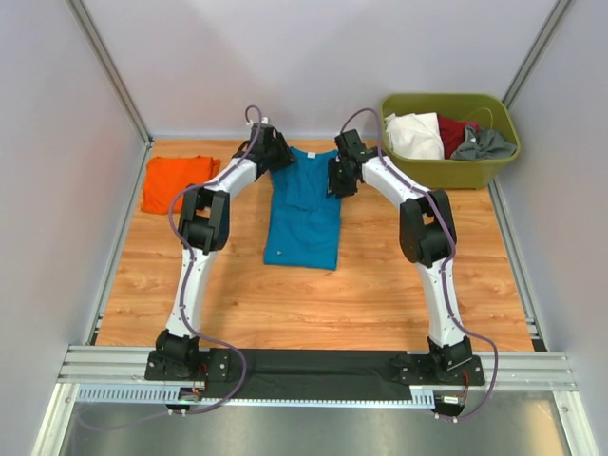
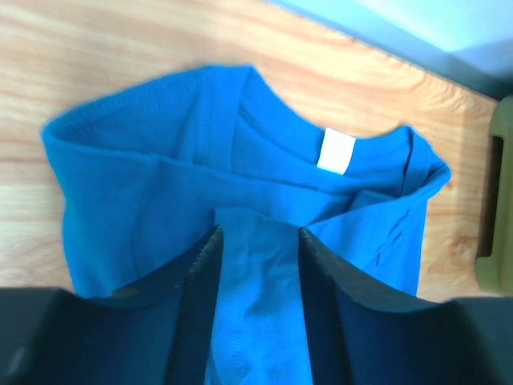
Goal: Fold and stack the t-shirts
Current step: Fold the tshirt
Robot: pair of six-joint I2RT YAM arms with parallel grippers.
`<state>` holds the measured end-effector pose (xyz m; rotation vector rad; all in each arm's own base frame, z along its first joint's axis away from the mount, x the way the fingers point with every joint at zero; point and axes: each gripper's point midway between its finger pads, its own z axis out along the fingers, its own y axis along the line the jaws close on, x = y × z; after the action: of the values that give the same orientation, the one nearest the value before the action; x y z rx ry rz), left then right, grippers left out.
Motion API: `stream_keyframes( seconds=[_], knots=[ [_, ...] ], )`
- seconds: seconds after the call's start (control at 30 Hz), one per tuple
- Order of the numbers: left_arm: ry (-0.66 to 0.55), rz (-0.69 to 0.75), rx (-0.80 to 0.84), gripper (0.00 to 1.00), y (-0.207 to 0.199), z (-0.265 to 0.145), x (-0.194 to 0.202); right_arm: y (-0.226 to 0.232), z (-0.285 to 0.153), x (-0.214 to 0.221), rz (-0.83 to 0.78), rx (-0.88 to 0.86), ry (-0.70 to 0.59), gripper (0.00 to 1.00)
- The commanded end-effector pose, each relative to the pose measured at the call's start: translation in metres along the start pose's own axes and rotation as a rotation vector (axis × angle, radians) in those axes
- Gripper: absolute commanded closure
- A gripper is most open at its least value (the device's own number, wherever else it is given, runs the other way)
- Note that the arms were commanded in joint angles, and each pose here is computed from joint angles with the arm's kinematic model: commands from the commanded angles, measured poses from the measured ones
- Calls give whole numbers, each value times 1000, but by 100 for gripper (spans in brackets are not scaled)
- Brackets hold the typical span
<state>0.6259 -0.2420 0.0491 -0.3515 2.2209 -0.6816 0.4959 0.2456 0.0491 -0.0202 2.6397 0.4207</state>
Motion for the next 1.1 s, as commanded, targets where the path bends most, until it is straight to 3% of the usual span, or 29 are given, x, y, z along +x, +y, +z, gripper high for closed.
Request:
stream_keyframes(
  seconds=[0.0,0.1,0.2,0.23,0.27,0.33,0.37,0.43,0.5,0.53,0.63,0.73,0.87,1.07],
  knots=[
    [-149,61,64,49,-37,-43,-76,19,-23,-32,-19,-69,-76,62],
    [-195,97,93,38,-50,-82,-113,29,-42,-42,-30,-98,-103,57],
    [-172,125,93,31,-57,-128,-126,36,-72,-54,-31,-119,-157,42],
    [-185,145,104,31,-66,-154,-134,33,-76,-50,-26,-113,-152,31],
    [-114,129,63,29,-48,-159,-114,37,-97,-55,-23,-123,-185,26],
    [-80,119,66,26,-52,-193,-104,29,-99,-36,10,-111,-151,12],
    [18,97,32,24,-32,-194,-69,30,-114,-31,23,-122,-159,8],
    [65,80,42,24,-32,-222,-47,26,-109,7,78,-147,-65,3],
    [197,18,48,24,-12,-230,8,35,-123,29,112,-221,-24,3],
    [247,-5,46,24,-1,-241,37,25,-110,62,167,-208,44,3],
    [306,-28,61,26,11,-258,81,20,-113,107,231,-223,91,6],
    [358,-40,30,27,29,-270,112,25,-109,130,263,-269,106,14],
    [384,-40,43,30,38,-282,135,28,-107,170,269,-243,127,16],
    [418,-54,27,39,59,-279,166,25,-92,185,333,-250,92,28]
  ],
)
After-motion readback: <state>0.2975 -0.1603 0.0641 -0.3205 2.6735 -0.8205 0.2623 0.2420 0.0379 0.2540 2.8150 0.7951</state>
